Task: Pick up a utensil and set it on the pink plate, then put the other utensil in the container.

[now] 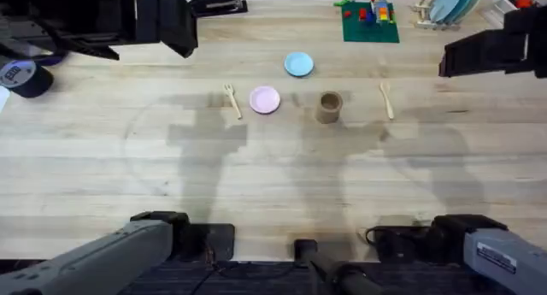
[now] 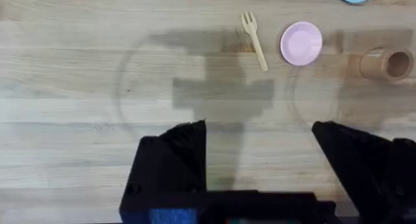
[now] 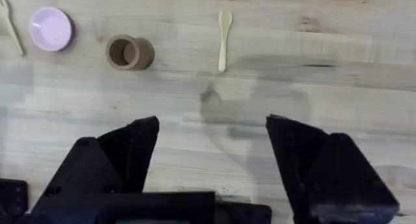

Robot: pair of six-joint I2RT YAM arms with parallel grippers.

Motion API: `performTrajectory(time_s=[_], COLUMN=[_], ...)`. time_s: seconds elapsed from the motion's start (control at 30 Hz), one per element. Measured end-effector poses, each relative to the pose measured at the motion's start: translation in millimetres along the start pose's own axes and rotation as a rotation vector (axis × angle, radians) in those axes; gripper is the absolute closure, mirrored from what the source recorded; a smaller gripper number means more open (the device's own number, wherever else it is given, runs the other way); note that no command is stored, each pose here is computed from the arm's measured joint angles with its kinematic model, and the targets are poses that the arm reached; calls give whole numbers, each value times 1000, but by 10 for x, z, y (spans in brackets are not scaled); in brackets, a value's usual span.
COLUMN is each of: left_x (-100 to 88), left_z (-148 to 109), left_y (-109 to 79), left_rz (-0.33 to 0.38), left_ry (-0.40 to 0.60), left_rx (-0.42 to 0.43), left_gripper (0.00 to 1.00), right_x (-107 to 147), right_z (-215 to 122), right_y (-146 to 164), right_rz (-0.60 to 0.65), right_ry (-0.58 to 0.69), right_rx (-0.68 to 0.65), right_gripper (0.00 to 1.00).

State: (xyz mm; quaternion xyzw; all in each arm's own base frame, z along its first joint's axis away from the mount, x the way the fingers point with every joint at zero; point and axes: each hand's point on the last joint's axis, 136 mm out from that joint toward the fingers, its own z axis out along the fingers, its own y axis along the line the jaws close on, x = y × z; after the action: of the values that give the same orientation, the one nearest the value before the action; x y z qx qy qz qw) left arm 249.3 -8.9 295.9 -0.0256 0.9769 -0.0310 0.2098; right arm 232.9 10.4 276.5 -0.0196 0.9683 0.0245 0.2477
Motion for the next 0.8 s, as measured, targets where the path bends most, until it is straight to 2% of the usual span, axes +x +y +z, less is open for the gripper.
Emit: performTrajectory(time_s=[0.13,0.2,0.27,0.4,0.5,0.67,0.8], left_x=[-25,-26,-23,35,31,-9,-73], left_z=[0,0,0,27,113,331,509], left_y=[-2,0,16,78,97,97,27], left_rz=[-8,-41,-105,-280,-355,-404,-391], left_ry=[-10,-11,-10,23,57,129,166], left_rx=[1,0,-10,-49,-68,-91,-96], left_gripper=[8,6,5,5,5,6,7], right_x=[-1,-1,-1,-1,-2,-1,-2], right_z=[-1,-1,-1,-2,-1,-2,-2], right_y=[1,0,1,1,1,0,1], right_rz=[0,0,0,0,0,0,0], right_ry=[0,0,-1,0,-1,0,-1], right_rx=[0,0,0,0,0,0,0], right_gripper=[8,8,8,7,7,7,6])
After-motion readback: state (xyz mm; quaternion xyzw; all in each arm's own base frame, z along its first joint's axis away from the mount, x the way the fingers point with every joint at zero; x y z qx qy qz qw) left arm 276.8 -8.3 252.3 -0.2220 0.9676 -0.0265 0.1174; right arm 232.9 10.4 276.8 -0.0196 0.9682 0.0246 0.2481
